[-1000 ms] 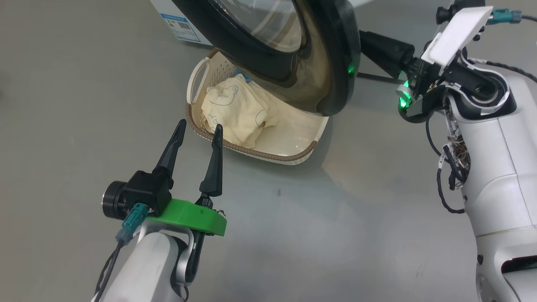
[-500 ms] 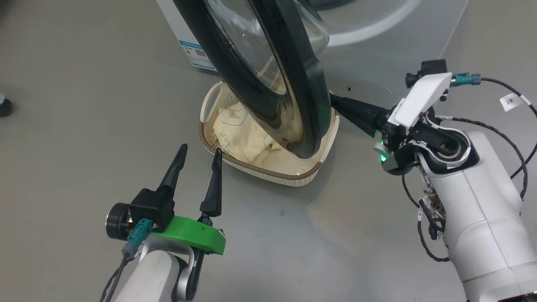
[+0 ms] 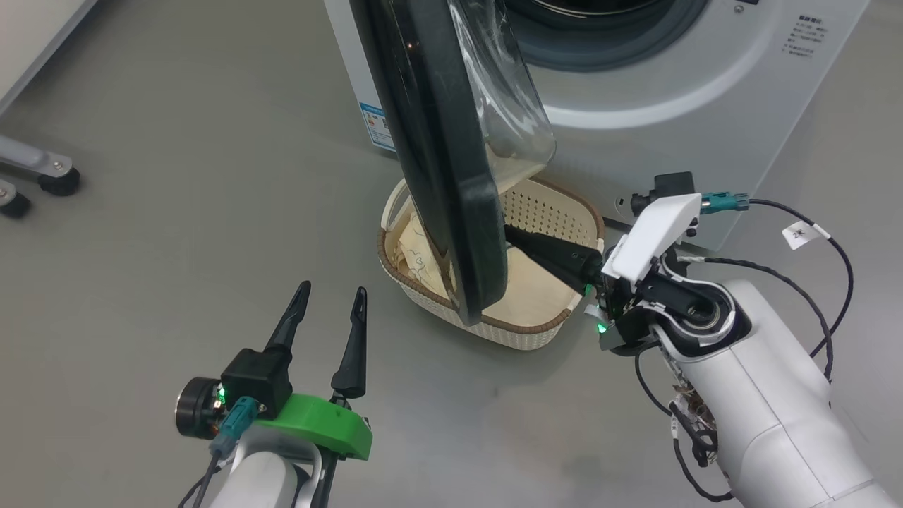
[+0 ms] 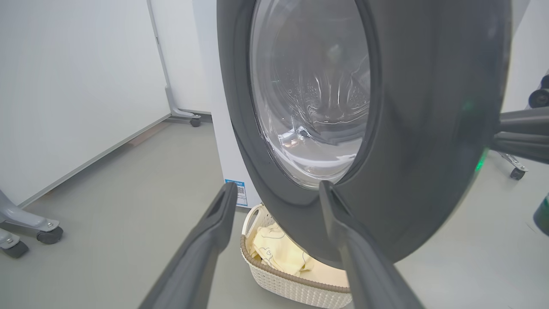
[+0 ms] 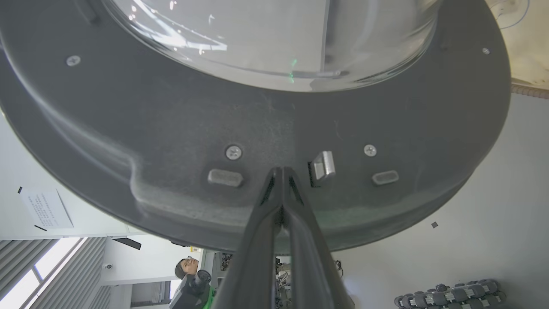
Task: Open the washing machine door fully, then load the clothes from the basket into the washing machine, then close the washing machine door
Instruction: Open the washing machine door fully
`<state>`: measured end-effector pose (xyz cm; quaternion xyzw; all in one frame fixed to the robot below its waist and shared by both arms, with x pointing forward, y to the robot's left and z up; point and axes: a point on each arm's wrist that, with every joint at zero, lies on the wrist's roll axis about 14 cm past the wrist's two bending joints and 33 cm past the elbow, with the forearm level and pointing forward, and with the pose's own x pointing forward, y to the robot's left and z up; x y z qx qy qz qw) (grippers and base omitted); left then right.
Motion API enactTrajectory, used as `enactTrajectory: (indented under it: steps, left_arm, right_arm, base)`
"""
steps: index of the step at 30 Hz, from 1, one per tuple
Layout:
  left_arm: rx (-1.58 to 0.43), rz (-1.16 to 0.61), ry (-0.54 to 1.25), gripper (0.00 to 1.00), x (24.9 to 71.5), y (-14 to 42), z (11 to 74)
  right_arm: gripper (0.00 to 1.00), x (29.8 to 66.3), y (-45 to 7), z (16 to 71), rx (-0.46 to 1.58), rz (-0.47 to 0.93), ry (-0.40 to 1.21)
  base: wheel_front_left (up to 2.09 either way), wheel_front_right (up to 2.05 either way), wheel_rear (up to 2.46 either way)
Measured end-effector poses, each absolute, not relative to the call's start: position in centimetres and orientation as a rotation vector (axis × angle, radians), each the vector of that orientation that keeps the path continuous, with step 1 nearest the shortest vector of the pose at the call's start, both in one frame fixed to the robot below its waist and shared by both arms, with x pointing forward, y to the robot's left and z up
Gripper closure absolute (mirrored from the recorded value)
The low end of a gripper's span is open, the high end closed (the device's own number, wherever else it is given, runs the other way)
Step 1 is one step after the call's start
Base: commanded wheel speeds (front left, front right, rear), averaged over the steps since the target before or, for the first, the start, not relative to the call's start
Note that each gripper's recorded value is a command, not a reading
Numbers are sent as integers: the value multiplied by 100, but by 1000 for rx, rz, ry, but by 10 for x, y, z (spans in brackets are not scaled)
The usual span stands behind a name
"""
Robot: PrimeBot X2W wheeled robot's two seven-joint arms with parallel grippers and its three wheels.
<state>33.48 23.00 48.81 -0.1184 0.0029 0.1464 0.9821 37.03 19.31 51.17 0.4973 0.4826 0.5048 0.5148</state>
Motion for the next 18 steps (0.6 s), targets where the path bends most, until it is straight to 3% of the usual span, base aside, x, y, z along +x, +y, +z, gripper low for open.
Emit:
enactTrajectory:
  steps: [8, 18]
  left_arm:
    - [-233, 357, -22, 0, 315, 247, 494]
    - [-227, 374, -43, 0, 313, 254, 500]
  right_arm:
    - [100, 331, 214, 531, 1169, 1306, 1181]
    - [100, 332, 218, 532, 1191, 1261, 1135]
  base:
    - [0, 0, 0]
    - [0, 0, 0]
